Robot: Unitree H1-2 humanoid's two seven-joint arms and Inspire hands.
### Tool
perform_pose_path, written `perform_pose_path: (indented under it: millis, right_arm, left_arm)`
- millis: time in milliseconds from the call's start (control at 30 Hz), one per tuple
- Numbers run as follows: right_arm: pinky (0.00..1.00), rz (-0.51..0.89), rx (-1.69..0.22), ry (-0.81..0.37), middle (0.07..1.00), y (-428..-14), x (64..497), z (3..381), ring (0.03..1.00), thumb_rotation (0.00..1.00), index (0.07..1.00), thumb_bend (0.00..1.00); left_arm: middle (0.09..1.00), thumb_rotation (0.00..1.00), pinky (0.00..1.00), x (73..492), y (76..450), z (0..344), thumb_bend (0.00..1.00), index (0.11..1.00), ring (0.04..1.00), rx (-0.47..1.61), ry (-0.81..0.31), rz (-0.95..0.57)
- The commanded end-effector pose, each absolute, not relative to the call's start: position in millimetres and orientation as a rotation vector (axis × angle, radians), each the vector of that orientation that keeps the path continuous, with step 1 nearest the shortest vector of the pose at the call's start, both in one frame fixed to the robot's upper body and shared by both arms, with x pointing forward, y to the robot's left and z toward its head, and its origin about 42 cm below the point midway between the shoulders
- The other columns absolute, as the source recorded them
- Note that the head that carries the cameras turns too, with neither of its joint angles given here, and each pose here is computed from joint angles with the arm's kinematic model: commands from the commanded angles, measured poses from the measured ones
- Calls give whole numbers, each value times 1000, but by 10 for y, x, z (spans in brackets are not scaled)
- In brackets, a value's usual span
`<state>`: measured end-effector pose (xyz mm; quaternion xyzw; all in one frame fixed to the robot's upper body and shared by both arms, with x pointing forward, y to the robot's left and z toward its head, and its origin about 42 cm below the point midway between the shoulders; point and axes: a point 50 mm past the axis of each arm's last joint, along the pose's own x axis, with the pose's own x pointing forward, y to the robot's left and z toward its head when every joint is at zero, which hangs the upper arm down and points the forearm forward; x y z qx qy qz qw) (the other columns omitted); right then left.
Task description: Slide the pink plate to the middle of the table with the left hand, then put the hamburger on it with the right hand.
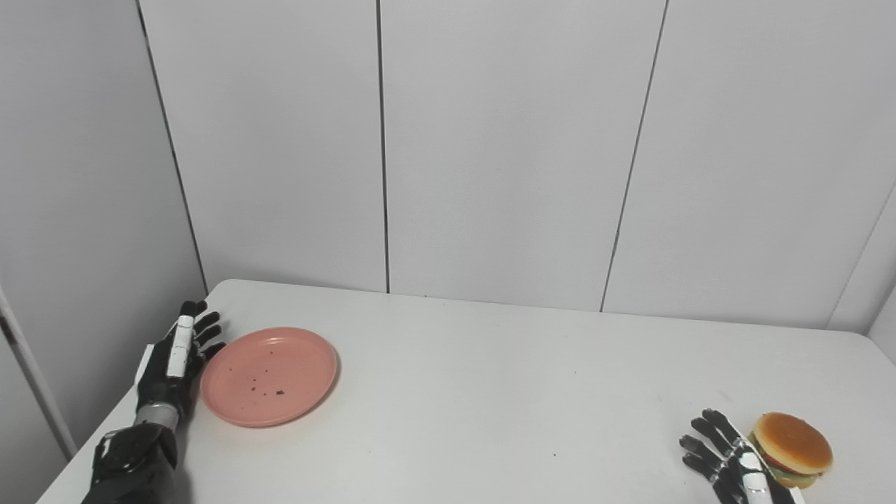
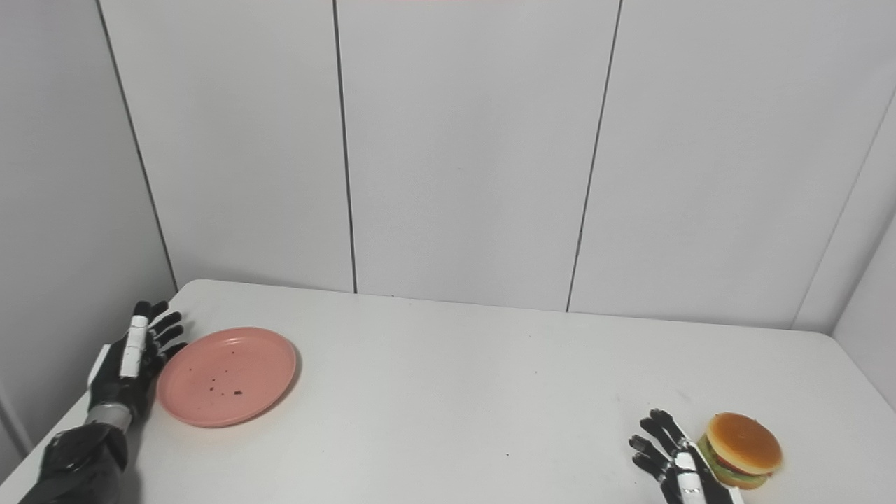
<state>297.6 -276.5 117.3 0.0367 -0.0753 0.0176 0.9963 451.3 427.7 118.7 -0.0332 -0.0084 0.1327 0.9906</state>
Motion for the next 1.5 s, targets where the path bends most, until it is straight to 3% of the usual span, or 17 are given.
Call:
perform_pose_path:
  millis: [0,167,533,1000,1233,1467]
  right_arm:
    - [829,25,99,-47,870,-2700,2798,909,816,922,866,773]
    - [828,25,100,-48,868,-2693,2801,910,811,912,858,775]
    - [830,29,105,-40,870,-2663,2790,931,814,903,857,777]
    - [829,24,111,-37,865,-2641,2789,943,806,877,851,777]
    - [825,29,110,-36,863,-2616,2788,944,802,864,843,776]
    - [832,35,113,-38,868,-2589,2776,957,809,859,856,772]
  left_arm:
    - [851,898,791,4681,4069,1335,956,856,873,-76,-72,183]
    - [847,882,817,4707,3961,1340,1000,850,884,-88,-90,154]
    - [858,904,812,4766,3743,1378,969,847,892,-105,-126,101]
    - [842,894,767,4830,3438,1379,1000,845,862,-109,-137,46]
    - [870,898,823,4880,3229,1390,1000,887,897,-106,-141,-4]
    - [857,900,797,4905,3038,1399,989,867,884,-125,-133,-30]
